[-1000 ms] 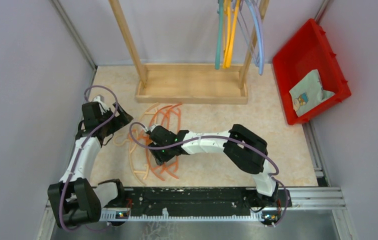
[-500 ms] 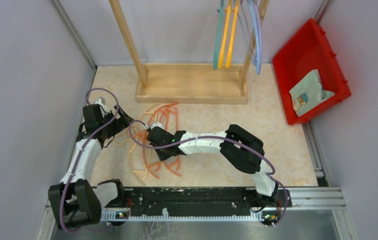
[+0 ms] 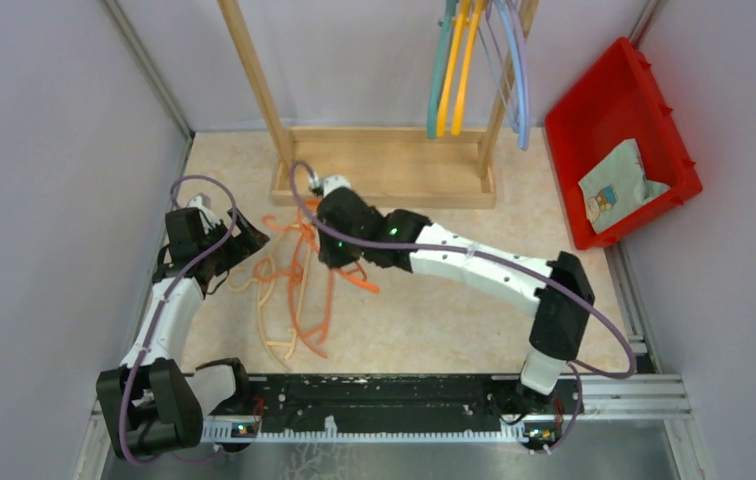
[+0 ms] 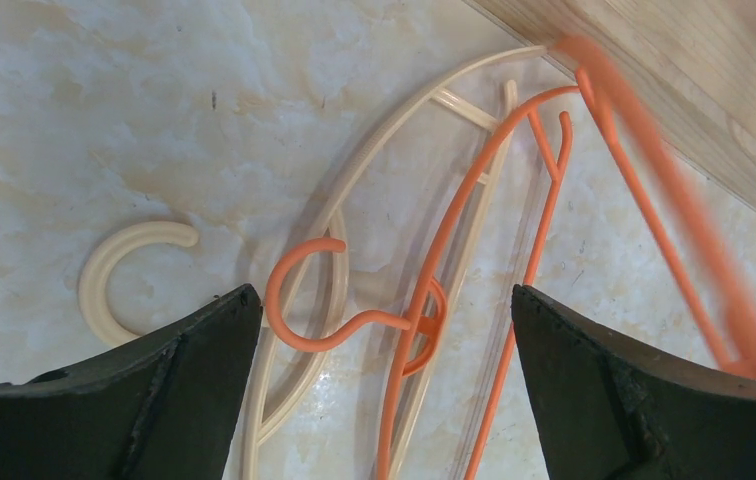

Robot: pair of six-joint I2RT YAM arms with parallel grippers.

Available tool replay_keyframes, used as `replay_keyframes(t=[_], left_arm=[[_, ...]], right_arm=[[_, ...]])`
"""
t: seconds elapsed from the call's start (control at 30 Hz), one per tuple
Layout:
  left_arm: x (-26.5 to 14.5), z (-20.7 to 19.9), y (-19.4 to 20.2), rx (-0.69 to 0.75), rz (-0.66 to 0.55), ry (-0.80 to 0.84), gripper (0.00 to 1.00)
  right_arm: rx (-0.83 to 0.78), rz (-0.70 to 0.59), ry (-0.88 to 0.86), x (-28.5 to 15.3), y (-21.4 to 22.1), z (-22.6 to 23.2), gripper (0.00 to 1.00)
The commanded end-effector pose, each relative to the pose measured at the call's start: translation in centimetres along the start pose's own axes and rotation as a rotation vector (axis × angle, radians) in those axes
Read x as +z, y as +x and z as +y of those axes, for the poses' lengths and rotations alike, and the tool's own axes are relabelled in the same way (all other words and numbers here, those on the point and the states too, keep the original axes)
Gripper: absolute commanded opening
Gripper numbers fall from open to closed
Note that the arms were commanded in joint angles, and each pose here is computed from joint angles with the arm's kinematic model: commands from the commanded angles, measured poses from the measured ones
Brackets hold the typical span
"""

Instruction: Organize the hangers

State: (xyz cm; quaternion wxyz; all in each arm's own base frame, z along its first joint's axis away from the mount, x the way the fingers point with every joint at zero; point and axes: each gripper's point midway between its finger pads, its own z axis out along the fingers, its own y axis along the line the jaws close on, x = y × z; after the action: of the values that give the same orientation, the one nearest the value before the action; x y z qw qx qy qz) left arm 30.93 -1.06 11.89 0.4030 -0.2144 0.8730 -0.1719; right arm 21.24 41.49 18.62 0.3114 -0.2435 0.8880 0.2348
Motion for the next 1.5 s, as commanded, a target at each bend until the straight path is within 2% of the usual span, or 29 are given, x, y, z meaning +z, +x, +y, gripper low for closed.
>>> replay_keyframes(t=[0.0, 0.13, 0.27, 0.33, 0.47, 0.73, 0.97, 1.47], left_arm=[[-0.4, -0.9, -0.9, -0.004, -0.039, 0.046, 1.00], [-0.3, -1.0, -0.6, -0.009, -0.035, 0.054, 1.00], [-0.3, -1.0, -0.6, -0.012, -0.036, 0.054, 1.00], [-0.3, -0.9, -0.5, -0.012, -0.034, 0.050, 1.00], [-0.4, -0.9, -0.4, -0.017, -0.031, 0.053, 1.00], [-0.3, -0.5, 0.2, -0.017, -0.024, 0.046, 1.00], [-0.2, -0.6, 0.2, -0.017, -0.020, 0.053, 1.00], [0.1, 0.1, 1.2, -0.008, 0.002, 0.031, 1.00]], right_arm=[[0.135, -0.423, -0.153, -8.7, -14.9, 0.9, 0.00], [0.157, -0.638, -0.236, -13.8, -22.1, 2.0, 0.00], [0.170, -0.784, -0.261, -16.7, -27.4, 2.5, 0.00], [0.159, -0.817, -0.265, -17.3, -28.9, 2.7, 0.00], [0.146, -0.849, -0.245, -17.6, -30.0, 2.7, 0.00], [0.146, -1.049, -0.107, -22.0, -33.3, 0.1, 0.00], [0.188, -1.186, -0.054, -24.5, -35.4, -2.1, 0.00], [0.397, -1.327, 0.097, -24.5, -37.1, -10.1, 0.00]])
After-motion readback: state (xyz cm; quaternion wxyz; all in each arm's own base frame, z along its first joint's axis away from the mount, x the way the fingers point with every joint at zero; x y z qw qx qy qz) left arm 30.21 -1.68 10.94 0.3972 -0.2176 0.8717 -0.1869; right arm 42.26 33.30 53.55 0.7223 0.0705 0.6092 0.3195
